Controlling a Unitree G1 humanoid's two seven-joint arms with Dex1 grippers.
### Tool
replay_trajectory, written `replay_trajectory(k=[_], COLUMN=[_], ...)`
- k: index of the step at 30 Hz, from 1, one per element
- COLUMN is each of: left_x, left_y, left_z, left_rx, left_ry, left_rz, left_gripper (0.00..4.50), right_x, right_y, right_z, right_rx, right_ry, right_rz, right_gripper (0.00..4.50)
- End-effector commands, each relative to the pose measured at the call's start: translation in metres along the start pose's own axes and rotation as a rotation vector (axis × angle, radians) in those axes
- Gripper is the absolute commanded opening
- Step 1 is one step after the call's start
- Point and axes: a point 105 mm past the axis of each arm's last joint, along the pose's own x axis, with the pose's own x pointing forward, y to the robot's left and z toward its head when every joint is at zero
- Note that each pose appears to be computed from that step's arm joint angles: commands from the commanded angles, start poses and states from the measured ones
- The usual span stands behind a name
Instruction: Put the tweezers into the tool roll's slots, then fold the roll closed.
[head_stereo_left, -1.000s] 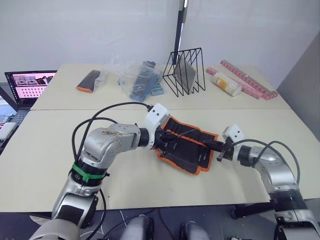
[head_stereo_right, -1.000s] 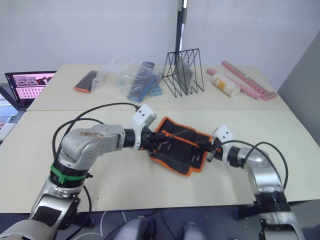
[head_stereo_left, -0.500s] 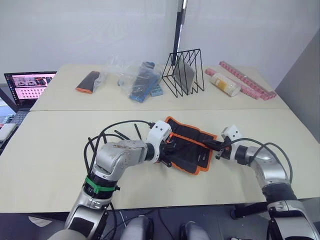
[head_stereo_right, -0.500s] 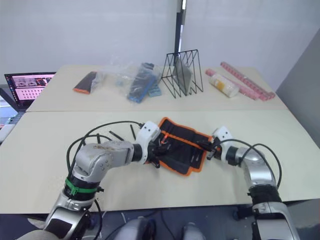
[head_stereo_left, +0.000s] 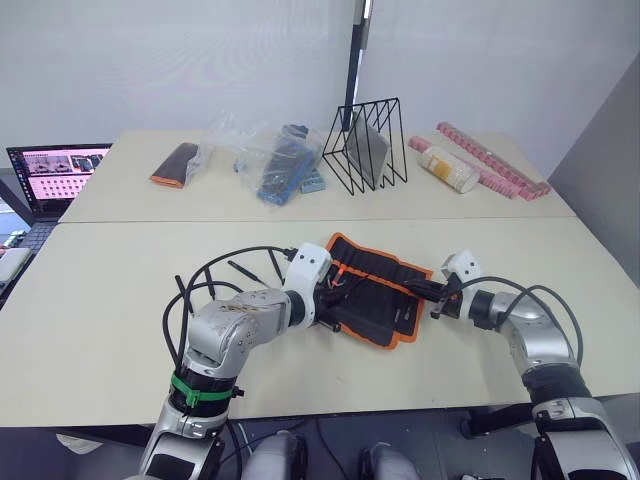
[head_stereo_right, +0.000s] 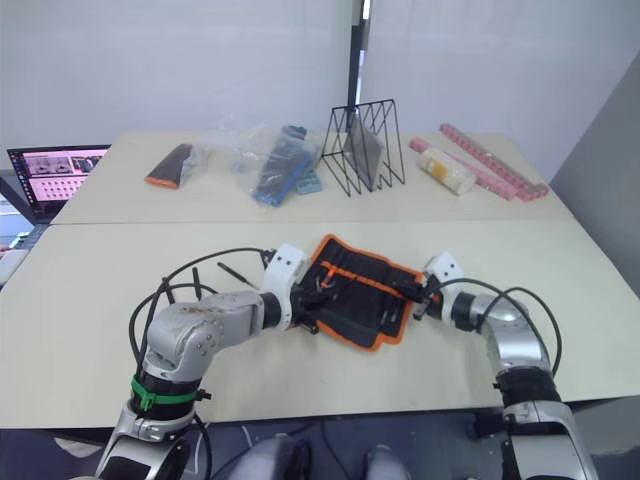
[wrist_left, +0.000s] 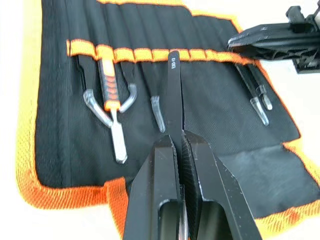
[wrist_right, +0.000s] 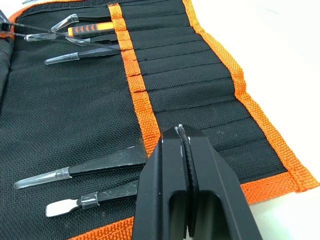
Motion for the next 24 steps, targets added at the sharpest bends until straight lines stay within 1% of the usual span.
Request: replay_trajectory(k=[1, 6, 15, 24], left_x=[0.0001, 0.0033, 0.0004, -0.0022], left_y=[-0.0012, -0.0034, -0.0060, -0.0032], left_z=[0.0062, 0.0025, -0.0010, -0.0012], left_rx=[0.037, 0.048, 0.073, 0.090], left_ry=[-0.025, -0.003, 0.023, 0.026], left_rz=[0.027, 0.026, 0.013, 0.032], left_gripper=[0.00, 0.00, 0.00, 0.00], right_x=[0.0022, 0.0032, 0.0033, 0.0045], right_y=[0.0033, 0.0040, 0.0032, 0.0053], right_z=[-0.0078, -0.0078, -0.0077, -0.0095], right_rx=[0.003, 0.000, 0.000, -0.002], right_ry=[0.030, 0.029, 0.030, 0.036], right_rz=[0.014, 0.020, 0.018, 0.026], right_gripper=[0.03, 0.03, 0.03, 0.03])
